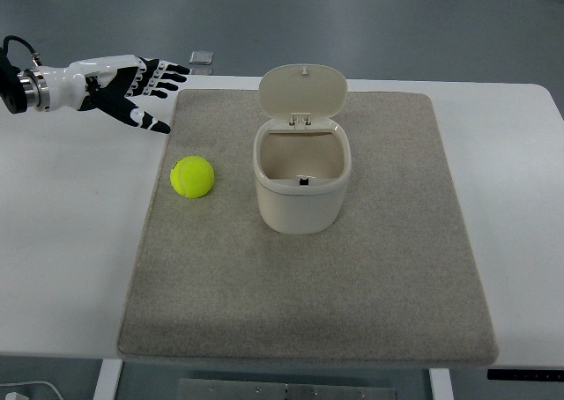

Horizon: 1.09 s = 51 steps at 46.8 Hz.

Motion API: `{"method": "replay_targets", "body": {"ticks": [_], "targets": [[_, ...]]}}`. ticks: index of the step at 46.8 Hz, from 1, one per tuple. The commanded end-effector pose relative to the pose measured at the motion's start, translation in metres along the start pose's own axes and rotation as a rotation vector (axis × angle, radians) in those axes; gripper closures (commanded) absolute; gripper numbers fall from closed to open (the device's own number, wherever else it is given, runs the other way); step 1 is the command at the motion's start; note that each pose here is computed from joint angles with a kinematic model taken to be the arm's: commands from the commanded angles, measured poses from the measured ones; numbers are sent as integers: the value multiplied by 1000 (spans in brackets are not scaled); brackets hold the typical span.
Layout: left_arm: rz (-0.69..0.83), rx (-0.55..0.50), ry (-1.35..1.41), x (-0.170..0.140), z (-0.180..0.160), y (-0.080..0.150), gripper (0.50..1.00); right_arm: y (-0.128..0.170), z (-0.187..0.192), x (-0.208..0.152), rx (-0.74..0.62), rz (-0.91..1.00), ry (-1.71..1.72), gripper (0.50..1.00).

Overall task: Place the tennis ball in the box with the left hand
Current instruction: 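Swing the left hand over the mat toward the tennis ball, then lower the left hand onto the yellow-green tennis ball, fingers spread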

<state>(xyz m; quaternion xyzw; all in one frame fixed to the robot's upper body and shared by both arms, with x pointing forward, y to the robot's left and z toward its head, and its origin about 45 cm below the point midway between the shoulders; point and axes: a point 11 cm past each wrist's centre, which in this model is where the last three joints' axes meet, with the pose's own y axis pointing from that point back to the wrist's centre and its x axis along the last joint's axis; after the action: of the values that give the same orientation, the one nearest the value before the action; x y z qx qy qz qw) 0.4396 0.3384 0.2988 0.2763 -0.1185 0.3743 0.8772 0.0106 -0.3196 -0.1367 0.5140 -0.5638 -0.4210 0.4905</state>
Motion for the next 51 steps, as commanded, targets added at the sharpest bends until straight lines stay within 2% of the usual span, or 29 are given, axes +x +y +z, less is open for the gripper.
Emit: {"method": "replay_targets", "body": {"ticks": [1, 19, 37, 51], "targets": [[-12, 10, -26, -1, -1, 1, 536, 0, 0, 0, 0, 0, 0, 562], [-70, 36, -87, -15, -7, 0, 536, 0, 0, 0, 0, 0, 0, 562], [-79, 64, -69, -28, -27, 0, 534, 0, 0, 0, 0, 0, 0, 562], [-85, 67, -49, -33, -32, -2, 512, 0, 0, 0, 0, 0, 0, 562]]}}
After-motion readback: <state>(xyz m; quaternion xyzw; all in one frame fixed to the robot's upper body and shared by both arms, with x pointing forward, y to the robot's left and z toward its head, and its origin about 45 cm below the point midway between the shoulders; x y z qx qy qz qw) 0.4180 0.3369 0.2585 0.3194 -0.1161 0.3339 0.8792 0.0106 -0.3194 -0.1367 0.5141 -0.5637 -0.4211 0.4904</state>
